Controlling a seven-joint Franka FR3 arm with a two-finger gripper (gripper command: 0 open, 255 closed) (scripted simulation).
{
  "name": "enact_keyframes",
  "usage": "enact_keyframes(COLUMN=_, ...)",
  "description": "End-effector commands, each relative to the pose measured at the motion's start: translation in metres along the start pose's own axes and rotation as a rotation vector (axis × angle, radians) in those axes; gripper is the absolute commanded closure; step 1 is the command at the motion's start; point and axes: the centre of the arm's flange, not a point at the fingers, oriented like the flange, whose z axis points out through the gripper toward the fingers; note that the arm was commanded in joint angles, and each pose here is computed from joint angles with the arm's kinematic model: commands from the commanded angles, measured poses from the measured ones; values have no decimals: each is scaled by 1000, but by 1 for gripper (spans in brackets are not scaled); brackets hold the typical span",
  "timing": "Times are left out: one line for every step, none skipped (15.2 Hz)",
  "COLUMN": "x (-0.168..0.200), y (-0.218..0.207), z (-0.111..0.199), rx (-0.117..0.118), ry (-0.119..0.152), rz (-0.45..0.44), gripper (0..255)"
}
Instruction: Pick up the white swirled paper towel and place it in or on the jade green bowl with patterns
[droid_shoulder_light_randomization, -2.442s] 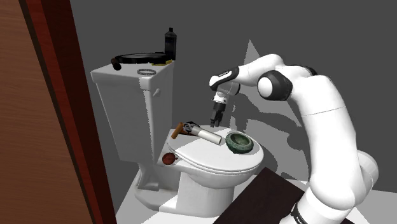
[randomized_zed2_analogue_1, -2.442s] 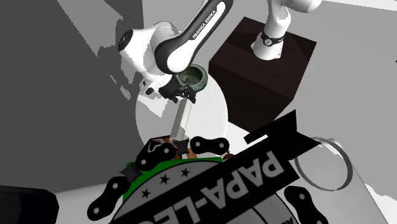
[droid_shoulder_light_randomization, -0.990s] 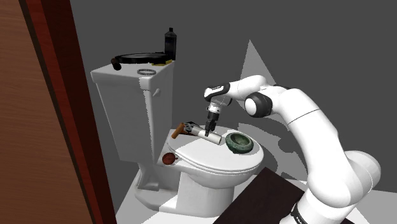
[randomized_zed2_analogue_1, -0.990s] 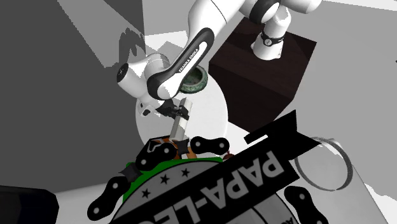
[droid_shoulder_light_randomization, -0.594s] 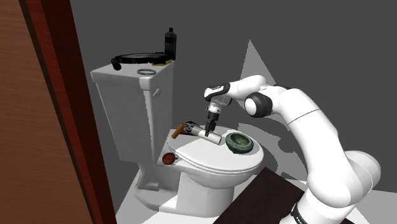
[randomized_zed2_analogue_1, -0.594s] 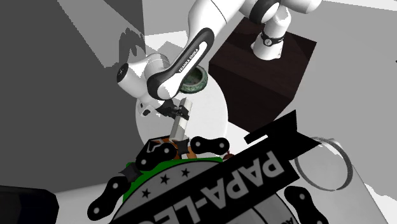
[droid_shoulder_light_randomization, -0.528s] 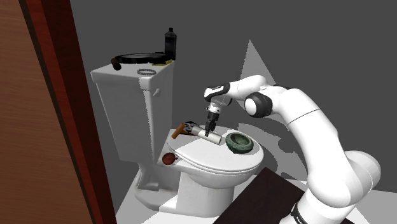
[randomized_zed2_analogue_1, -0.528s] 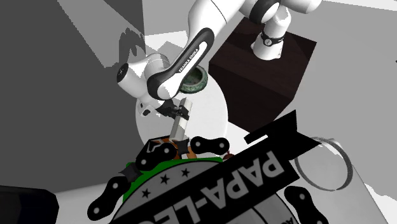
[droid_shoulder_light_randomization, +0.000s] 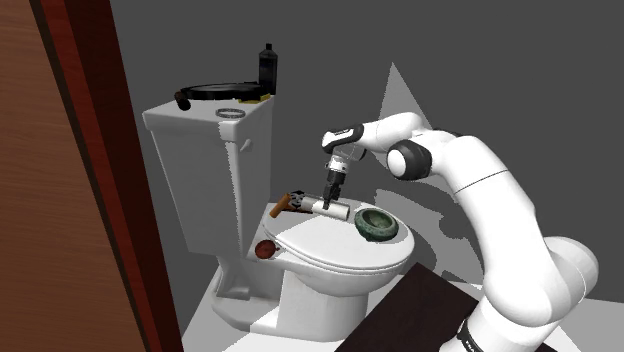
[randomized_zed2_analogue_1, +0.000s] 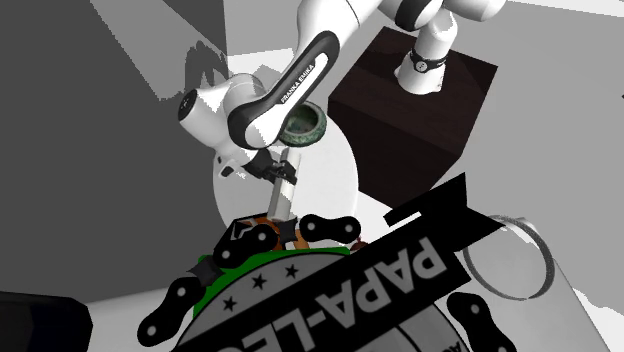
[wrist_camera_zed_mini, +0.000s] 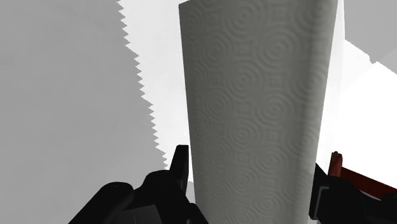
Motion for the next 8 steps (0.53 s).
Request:
enact_keyframes(x=-1, y=-4, z=-9, rx=0, ry=0, rz=0, gripper=255)
enact_keyframes(x=-1, y=-7, z=-14, rx=0, ry=0, rz=0, gripper=255)
enact_keyframes(x=-1, y=-9, z=-18, rx=0, ry=0, rz=0, gripper=255)
enact_keyframes(x=-2, y=-12, z=-23, rx=0, ry=0, rz=0, gripper=255)
enact_keyframes(x=-2, y=-14, z=-28, rx=0, ry=0, rz=0, gripper=255)
enact_keyframes(x=-3, y=-17, z=-32, rx=0, ry=0, rz=0, gripper=255)
enact_keyframes(x=-3, y=-19, z=-37, rx=0, ry=0, rz=0, gripper=255)
enact_keyframes(x=-4, y=-22, z=-42, rx=0, ry=0, rz=0, gripper=255)
